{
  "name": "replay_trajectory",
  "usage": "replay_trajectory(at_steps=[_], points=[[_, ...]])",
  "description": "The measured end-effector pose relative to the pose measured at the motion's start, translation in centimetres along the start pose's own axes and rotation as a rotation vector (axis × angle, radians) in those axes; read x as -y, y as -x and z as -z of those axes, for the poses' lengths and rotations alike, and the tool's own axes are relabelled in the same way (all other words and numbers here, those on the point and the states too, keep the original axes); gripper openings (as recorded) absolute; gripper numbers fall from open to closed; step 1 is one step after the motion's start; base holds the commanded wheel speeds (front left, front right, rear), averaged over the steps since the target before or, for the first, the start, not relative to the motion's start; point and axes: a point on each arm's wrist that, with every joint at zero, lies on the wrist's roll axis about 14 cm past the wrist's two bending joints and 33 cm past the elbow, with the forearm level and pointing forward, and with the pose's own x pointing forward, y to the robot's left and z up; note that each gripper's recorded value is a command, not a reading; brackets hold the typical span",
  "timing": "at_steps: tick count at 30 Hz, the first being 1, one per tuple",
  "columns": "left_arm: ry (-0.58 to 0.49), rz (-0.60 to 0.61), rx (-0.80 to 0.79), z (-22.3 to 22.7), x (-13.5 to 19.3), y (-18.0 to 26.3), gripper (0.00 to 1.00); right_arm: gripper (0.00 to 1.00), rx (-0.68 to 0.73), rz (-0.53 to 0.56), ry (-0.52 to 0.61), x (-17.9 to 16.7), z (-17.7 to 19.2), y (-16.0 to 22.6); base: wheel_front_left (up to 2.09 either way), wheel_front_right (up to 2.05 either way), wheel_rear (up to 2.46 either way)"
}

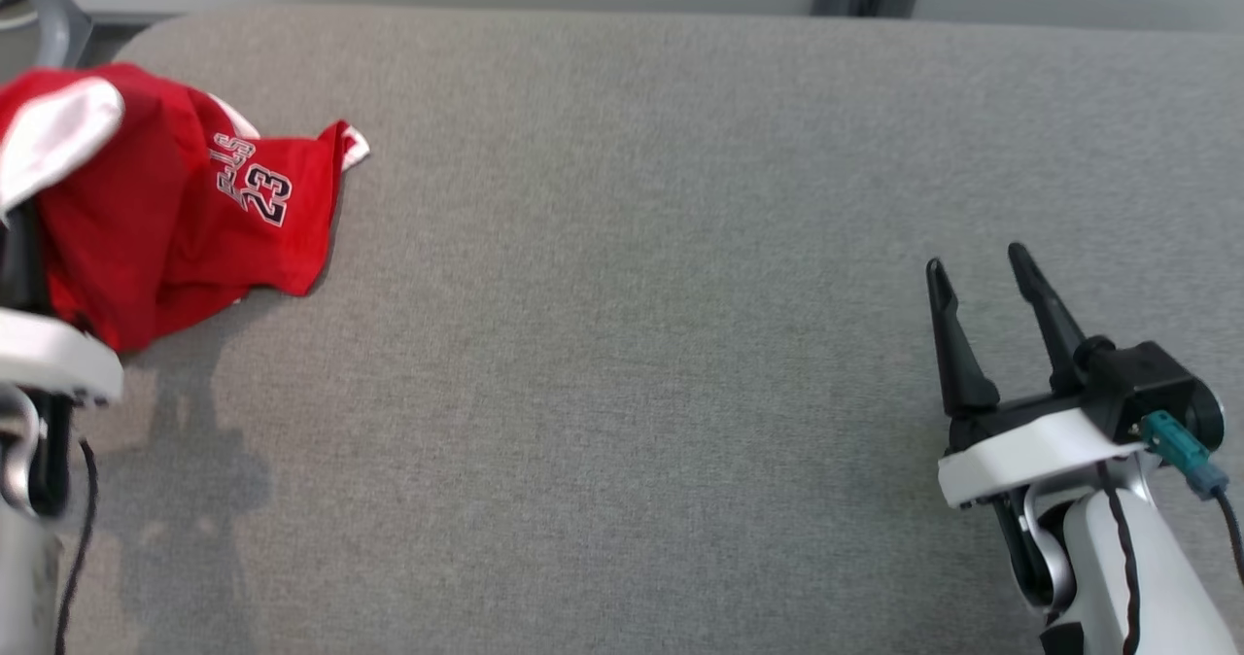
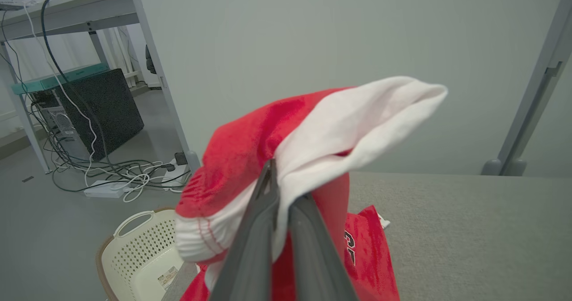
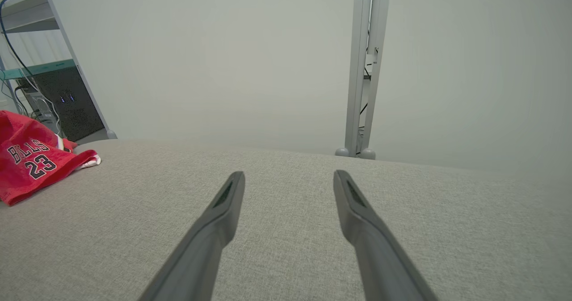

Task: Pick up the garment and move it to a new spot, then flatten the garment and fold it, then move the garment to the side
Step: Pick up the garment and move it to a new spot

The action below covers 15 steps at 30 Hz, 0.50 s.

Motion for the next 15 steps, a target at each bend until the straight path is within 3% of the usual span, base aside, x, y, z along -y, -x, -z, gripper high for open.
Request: replay_trajectory(at_steps=[8,14,15], points=[[0.009,0.09,0.068,-1.0,4.1,5.2,0.0,1.0,0.019,0.034,-0.003,0.3,-1.8,3.2,0.0,0.0,0.0],[0.054,0.205,0.054,-1.6,9.2,8.1,0.0,1.0,0.031,0.073,-0.007,1.1,-2.6,5.5,0.0,0.0,0.0],[0.069,0.257,0.044,-1.7,11.2,8.7,0.0,1.0,0.04,0.09,-0.015,1.5,-3.0,6.0,0.0,0.0,0.0]])
